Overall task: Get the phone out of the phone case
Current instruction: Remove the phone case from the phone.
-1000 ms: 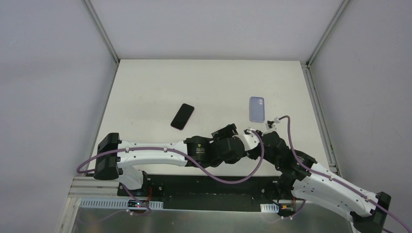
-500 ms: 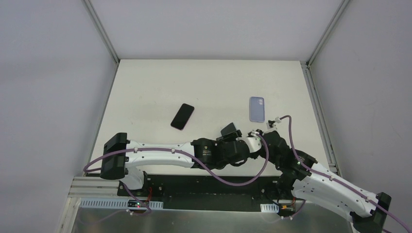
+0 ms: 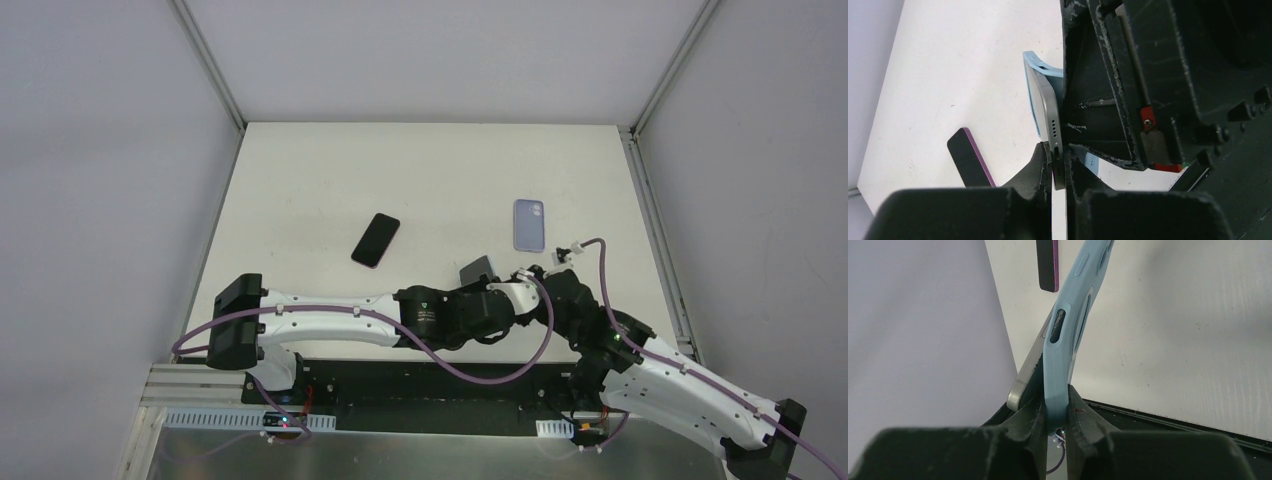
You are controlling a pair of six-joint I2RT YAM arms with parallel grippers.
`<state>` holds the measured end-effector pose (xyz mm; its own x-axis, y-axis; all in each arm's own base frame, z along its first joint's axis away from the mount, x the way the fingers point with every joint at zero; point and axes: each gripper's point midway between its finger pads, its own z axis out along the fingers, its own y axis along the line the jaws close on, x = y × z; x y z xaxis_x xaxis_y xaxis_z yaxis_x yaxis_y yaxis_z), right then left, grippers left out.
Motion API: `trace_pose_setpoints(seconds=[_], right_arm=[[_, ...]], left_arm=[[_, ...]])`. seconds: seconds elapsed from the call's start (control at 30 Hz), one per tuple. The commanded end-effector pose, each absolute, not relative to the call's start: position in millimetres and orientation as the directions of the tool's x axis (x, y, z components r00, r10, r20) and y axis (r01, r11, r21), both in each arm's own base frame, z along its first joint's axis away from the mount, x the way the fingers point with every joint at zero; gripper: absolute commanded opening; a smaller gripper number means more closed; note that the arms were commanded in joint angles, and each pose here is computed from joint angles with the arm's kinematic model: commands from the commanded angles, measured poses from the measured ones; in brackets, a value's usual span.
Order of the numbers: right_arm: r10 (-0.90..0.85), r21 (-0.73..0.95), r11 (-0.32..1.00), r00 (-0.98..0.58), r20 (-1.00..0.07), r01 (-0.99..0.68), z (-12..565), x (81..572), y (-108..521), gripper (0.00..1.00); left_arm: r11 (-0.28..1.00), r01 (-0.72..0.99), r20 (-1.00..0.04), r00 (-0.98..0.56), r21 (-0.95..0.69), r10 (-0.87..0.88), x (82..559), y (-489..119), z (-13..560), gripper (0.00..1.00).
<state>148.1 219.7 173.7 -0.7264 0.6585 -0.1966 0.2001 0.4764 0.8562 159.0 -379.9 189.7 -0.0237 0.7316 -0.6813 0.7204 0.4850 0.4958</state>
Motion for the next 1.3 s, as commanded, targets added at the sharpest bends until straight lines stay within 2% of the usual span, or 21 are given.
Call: trace_pose_setpoints(seconds=[0.0,0.27,0.73,1.27], right_arm=[[0.647,0.919,0.377,-0.743,-0.170,0.118,217,144,230,0.00],[0.651,0.917,0.381,-0.739,-0.174,0.120,216,145,229,0.00],[0.681,0.852,0.499,-0.679,-0.274,0.157,185,158,210,0.00],[0.691,0.815,0.552,-0.643,-0.331,0.174,173,163,195,0.00]], left_arm=[[0.519,0.697,-0.716,-0.013,0.494,0.698,163,-380,216,0.00],[0.575,0.649,-0.740,-0.028,0.498,0.672,167,-374,228,0.00],[0.606,0.640,-0.784,-0.010,0.472,0.621,160,-362,254,0.00],[0.642,0.647,-0.846,0.009,0.412,0.534,148,-349,289,0.00]])
